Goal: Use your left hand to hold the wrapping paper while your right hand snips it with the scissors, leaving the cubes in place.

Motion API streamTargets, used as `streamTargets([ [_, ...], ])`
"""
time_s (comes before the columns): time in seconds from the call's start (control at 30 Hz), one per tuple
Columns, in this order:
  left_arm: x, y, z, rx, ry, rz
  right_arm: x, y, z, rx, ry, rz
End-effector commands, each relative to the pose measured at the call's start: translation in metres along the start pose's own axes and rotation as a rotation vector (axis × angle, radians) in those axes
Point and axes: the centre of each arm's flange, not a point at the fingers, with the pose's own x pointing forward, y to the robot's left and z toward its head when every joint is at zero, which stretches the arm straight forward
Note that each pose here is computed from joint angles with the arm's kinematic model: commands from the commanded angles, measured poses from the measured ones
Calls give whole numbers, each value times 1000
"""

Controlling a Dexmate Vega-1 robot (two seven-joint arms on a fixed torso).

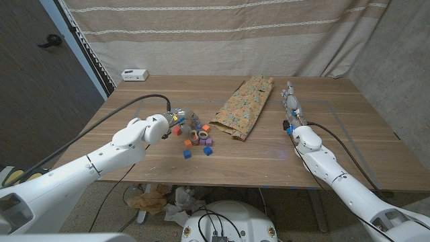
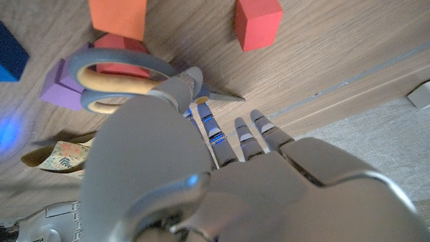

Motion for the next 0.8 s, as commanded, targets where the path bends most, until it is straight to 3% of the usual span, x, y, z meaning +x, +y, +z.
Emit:
streamTargets([
  [0.03,3,-3,1,-4,-7,-14,1,0,0,-1,3,0],
  [0.8,6,-6,2,-6,-10,-37,1,0,2,-10,1,10],
])
